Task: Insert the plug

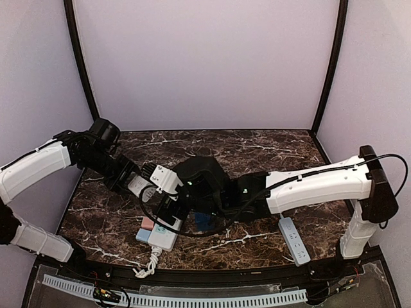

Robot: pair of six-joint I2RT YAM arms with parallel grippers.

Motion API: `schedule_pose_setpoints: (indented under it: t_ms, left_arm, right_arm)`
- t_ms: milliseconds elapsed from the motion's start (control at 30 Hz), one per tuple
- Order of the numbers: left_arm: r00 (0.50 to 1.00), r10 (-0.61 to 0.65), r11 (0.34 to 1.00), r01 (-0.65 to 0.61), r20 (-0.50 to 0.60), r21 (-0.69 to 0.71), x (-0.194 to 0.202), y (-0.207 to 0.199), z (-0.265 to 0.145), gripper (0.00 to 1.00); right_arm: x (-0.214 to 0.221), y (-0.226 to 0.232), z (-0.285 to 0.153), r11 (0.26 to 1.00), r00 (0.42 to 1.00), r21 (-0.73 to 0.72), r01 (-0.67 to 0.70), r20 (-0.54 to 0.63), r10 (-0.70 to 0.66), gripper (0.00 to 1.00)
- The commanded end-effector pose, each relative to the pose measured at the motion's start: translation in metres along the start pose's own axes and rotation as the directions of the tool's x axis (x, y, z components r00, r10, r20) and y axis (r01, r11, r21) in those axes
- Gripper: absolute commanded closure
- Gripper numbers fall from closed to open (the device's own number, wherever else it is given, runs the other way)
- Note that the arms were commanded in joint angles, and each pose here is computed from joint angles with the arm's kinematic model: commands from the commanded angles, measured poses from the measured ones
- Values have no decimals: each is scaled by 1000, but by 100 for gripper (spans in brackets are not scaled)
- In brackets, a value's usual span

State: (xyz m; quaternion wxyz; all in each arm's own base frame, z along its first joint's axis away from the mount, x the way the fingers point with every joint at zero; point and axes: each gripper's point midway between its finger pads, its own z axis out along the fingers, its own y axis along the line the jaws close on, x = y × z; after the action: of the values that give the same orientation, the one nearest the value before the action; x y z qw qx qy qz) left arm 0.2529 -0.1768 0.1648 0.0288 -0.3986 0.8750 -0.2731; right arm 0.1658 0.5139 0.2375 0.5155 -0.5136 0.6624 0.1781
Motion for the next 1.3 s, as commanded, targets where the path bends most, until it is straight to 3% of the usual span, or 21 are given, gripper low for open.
schedule_pose_setpoints:
  t_ms: [0,233,600,867,1267]
  left_arm:
    - [999,5,999,-3,-43,47,13,-7,-21,99]
    - [997,5,997,1,-81,81,21,-11,-31,99]
    - [975,-118,979,145,-187,140,39,-19,-43,99]
    - [960,-133,975,172,-245,143,49,-21,-48,99]
    - [954,-150,969,193,-259,153,45,-17,-54,99]
  right_arm:
    - [-42,11,9,999,989,-13,50,143,-48,2]
    - [-42,22,24,995,983,-10,99,159,-97,1]
    - [-40,21,36,993,977,32,113,176,-117,1]
    - [-34,7,50,994,986,88,72,147,-85,2]
    - [-29,-1,63,988,990,131,78,107,-92,28]
